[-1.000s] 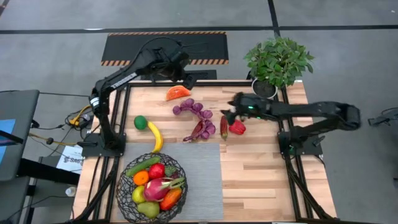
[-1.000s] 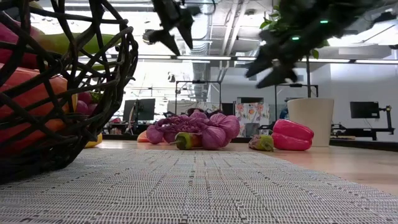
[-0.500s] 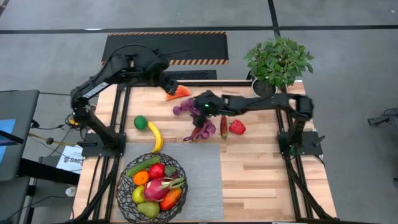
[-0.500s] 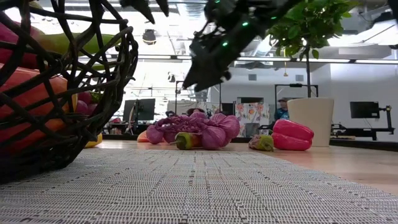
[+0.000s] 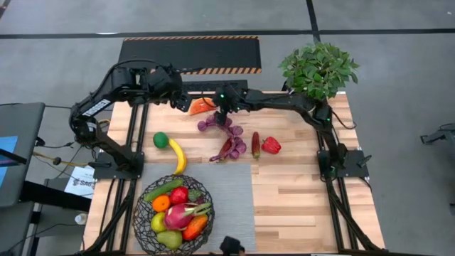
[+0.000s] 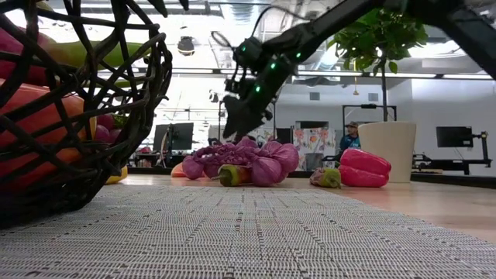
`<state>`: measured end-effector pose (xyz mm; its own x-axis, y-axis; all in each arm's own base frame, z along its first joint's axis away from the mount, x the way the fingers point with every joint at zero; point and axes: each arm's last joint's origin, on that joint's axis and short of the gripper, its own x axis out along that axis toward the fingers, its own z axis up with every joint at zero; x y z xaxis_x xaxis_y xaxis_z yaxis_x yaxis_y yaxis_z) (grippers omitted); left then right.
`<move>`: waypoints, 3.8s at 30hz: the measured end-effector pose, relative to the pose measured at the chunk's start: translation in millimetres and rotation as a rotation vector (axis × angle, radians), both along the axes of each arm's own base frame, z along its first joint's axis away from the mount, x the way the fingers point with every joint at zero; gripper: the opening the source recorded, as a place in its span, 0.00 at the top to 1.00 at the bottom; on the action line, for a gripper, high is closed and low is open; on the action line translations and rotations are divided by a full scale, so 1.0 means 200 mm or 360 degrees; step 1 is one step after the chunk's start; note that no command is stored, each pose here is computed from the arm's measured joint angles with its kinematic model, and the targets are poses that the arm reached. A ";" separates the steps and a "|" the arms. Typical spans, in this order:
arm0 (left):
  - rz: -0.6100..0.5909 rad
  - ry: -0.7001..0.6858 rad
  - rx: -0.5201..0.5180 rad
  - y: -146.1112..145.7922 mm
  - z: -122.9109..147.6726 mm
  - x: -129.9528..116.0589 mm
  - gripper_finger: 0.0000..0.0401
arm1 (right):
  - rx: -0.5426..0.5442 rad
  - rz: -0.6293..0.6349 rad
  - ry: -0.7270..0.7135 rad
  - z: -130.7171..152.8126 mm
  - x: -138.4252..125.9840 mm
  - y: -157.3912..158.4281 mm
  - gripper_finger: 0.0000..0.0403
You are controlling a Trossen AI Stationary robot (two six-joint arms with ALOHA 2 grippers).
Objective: Build produce basket
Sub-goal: Move the purple garlic to the center of the table
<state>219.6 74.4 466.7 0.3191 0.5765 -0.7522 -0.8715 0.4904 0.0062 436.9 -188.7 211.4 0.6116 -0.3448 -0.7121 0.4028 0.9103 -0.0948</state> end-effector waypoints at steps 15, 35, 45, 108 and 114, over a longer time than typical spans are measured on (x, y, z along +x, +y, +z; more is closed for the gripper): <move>0.0052 0.0023 0.0077 0.00 0.00 -0.03 0.26 | 0.0174 -0.0078 -0.0211 0.33 -0.05 -0.40 0.36; 0.0007 0.0054 0.0050 0.00 -0.02 -0.03 0.26 | 0.0527 0.0286 0.0403 -0.02 0.07 -0.06 0.16; -0.0003 0.0082 0.0035 0.00 -0.04 -0.02 0.26 | 0.0489 0.0174 0.0685 -0.13 0.05 -0.03 0.26; 0.0045 0.0145 0.0173 0.02 -0.03 -0.04 0.26 | -0.0292 0.0288 -0.0061 0.42 0.03 -0.45 0.64; 0.0117 0.0181 0.0152 0.11 -0.03 -0.07 0.27 | -0.0218 0.0221 -0.0188 0.66 -0.07 -0.36 0.63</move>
